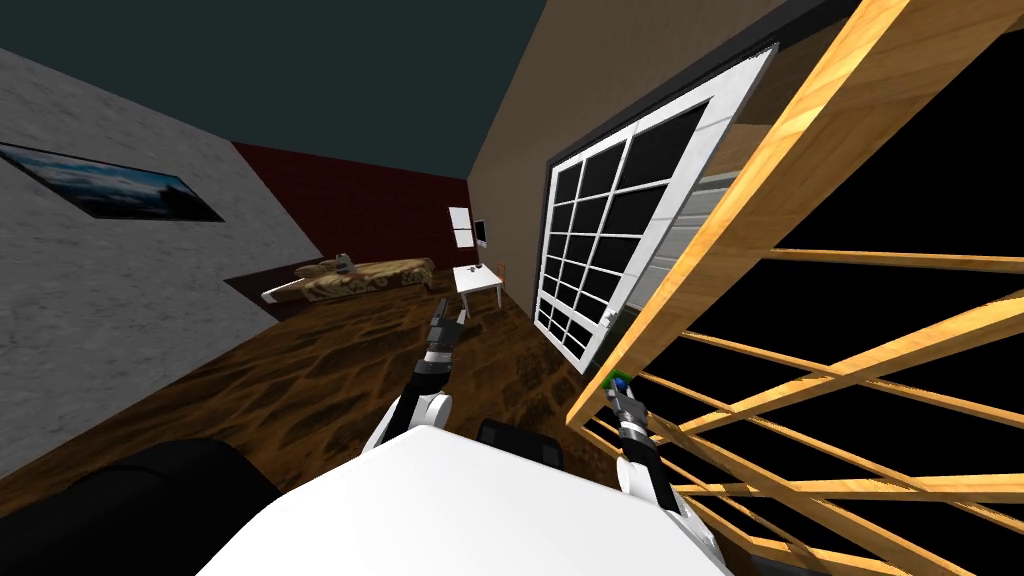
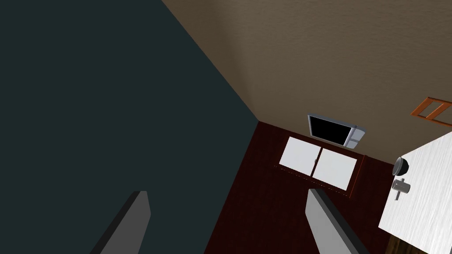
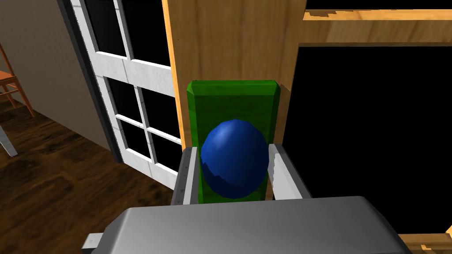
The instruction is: Pull the door open
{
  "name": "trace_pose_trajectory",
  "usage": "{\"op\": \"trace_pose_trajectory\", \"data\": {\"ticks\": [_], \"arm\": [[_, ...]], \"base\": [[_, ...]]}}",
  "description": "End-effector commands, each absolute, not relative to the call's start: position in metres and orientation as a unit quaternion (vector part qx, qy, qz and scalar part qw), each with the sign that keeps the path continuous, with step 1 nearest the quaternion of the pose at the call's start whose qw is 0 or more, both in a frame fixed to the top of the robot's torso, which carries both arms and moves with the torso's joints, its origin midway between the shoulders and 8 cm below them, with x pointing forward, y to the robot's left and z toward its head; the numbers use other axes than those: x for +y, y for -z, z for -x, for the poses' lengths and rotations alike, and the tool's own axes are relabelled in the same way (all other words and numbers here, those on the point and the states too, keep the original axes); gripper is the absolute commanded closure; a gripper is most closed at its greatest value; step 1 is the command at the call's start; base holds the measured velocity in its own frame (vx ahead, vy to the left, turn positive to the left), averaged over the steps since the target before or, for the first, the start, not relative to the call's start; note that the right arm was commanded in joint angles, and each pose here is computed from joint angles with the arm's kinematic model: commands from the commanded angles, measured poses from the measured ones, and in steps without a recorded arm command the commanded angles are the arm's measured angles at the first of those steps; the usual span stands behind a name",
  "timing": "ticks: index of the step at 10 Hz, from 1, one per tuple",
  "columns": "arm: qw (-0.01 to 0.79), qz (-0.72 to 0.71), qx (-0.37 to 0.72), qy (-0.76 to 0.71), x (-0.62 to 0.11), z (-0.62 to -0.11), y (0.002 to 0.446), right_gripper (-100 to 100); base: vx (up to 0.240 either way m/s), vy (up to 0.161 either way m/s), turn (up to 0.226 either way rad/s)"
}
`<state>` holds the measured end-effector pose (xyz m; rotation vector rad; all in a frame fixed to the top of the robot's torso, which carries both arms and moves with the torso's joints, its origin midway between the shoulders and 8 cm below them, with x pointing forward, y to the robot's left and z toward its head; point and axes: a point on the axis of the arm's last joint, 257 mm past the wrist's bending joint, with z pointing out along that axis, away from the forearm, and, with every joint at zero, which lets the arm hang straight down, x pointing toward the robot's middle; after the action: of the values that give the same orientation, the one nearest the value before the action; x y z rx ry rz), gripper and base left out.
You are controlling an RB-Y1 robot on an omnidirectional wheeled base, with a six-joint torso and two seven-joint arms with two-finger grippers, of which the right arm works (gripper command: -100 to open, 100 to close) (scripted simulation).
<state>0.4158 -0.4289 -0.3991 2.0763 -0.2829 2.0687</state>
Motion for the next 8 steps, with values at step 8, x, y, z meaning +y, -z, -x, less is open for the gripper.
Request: {"op": "trace_pose_trajectory", "data": {"ticks": [8], "arm": [[0.054, -0.707, -0.053, -0.704, -0.407, -0.409, 0.4, 100]], "base": [[-0.195, -0.013, 0.058]]}}
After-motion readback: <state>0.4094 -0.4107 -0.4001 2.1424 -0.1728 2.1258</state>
